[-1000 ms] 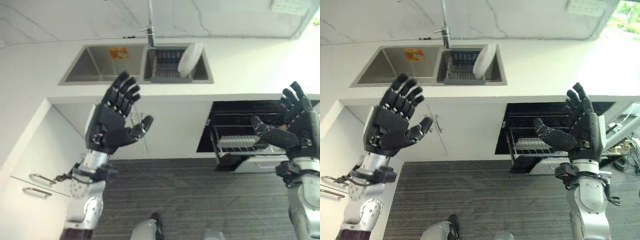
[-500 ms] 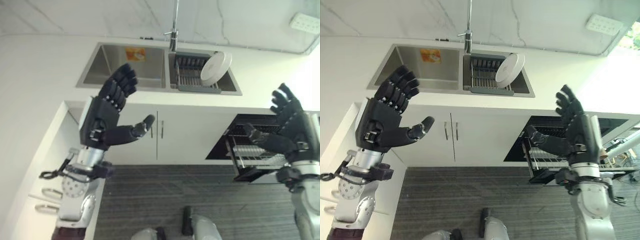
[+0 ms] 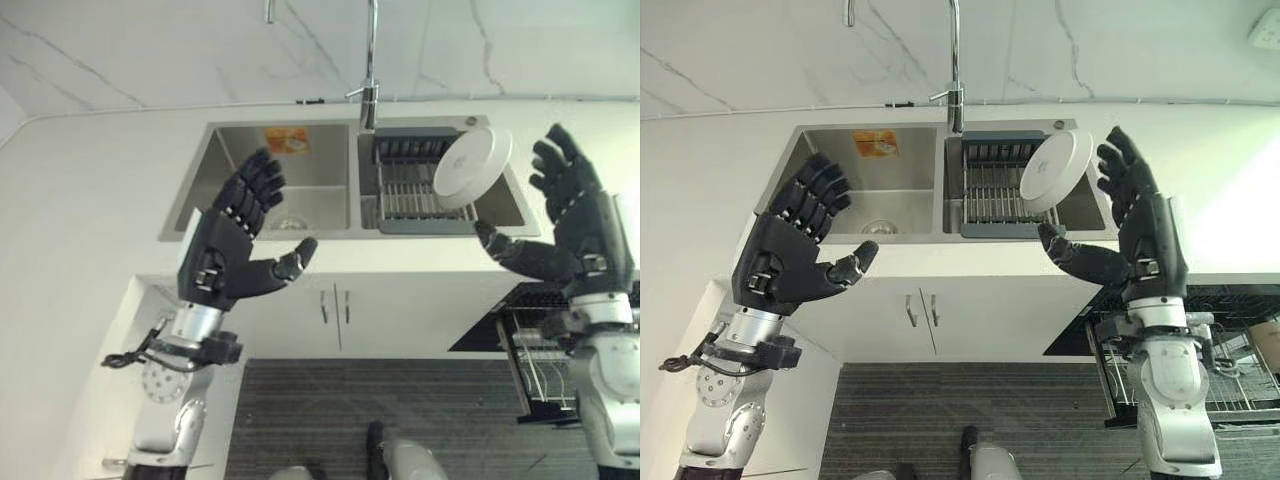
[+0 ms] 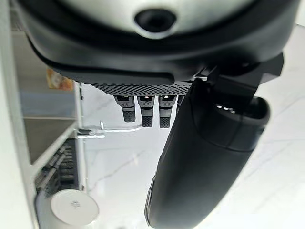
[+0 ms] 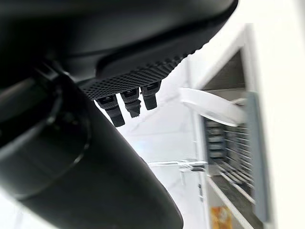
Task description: Place the dishes in the dishwasher.
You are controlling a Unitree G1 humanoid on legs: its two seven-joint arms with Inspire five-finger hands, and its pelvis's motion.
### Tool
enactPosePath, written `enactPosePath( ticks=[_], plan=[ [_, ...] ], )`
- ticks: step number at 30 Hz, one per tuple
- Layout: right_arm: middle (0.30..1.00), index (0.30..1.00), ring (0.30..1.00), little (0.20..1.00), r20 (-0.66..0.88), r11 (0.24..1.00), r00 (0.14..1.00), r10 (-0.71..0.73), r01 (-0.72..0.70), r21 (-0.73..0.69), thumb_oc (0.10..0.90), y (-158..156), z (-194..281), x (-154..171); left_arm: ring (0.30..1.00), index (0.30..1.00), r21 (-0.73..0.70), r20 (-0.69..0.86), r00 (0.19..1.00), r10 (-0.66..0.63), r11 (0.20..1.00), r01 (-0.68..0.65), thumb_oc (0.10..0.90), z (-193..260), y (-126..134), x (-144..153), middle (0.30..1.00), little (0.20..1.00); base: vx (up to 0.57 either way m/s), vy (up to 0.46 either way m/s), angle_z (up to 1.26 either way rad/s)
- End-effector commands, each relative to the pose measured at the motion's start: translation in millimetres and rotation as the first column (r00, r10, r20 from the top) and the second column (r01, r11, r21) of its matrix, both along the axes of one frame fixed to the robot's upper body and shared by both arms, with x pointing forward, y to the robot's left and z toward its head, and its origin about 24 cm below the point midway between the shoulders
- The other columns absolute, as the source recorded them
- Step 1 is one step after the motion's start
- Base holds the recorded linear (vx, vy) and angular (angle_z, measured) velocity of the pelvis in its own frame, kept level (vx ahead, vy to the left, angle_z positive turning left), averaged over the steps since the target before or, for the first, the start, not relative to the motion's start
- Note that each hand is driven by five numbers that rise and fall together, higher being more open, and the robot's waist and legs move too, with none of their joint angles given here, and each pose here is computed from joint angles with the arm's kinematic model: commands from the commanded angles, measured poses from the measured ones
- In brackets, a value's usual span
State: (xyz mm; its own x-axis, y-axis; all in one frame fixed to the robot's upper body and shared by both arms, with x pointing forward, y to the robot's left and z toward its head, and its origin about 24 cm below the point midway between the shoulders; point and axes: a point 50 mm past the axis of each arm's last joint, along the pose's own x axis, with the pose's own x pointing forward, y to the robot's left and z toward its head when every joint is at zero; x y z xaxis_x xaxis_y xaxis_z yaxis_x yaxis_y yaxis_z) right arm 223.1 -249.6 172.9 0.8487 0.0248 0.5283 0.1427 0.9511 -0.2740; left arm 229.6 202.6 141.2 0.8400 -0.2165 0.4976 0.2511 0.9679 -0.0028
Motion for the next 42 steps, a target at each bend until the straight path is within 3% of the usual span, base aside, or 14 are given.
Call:
enactPosePath(
  ticks=[1,16,19,28,37,42],
  plan=[
    [0.900,0.900,0.900,0.900,0.240,0.999,0.970,0.035,-0.034,-0.009,0.800,0.1,35.7,-12.1,0.900,0.900,-0.005,0.203,0.977,-0.057,0.998,0.059,0.800,32.8,-2.2,-11.0,0.900,0.900,0.09,-0.198,-0.05],
    [0.900,0.900,0.900,0.900,0.189,0.986,0.976,0.111,-0.132,0.104,0.800,3.5,23.2,-11.3,0.900,0.900,0.030,0.231,0.973,-0.029,0.999,0.022,0.800,31.8,-6.0,-8.1,0.900,0.900,0.13,0.080,-0.30],
    [0.900,0.900,0.900,0.900,0.183,0.945,0.972,0.146,-0.192,0.265,0.800,4.0,14.8,-9.9,0.900,0.900,0.055,0.259,0.966,-0.010,0.998,-0.004,0.800,35.6,-8.8,-7.9,0.900,0.900,0.18,0.189,-0.09],
    [0.900,0.900,0.900,0.900,0.178,0.980,0.979,0.102,-0.130,0.153,0.800,9.3,15.9,-9.7,0.900,0.900,0.093,0.318,0.948,-0.012,0.996,-0.019,0.800,43.7,-6.8,-13.3,0.900,0.900,0.11,0.137,-0.10],
    [0.900,0.900,0.900,0.900,0.157,0.966,0.971,0.180,-0.204,0.157,0.800,18.1,17.3,-0.2,0.900,0.900,0.067,0.287,0.958,0.012,0.997,-0.032,0.800,46.5,-4.8,-6.2,0.900,0.900,0.21,-0.418,0.12],
    [0.900,0.900,0.900,0.900,0.109,0.949,0.966,0.233,-0.251,0.193,0.800,16.2,19.2,5.9,0.900,0.900,0.005,0.275,0.961,-0.040,0.999,0.041,0.800,46.0,-6.2,-9.2,0.900,0.900,0.13,-0.376,0.43]
  ],
)
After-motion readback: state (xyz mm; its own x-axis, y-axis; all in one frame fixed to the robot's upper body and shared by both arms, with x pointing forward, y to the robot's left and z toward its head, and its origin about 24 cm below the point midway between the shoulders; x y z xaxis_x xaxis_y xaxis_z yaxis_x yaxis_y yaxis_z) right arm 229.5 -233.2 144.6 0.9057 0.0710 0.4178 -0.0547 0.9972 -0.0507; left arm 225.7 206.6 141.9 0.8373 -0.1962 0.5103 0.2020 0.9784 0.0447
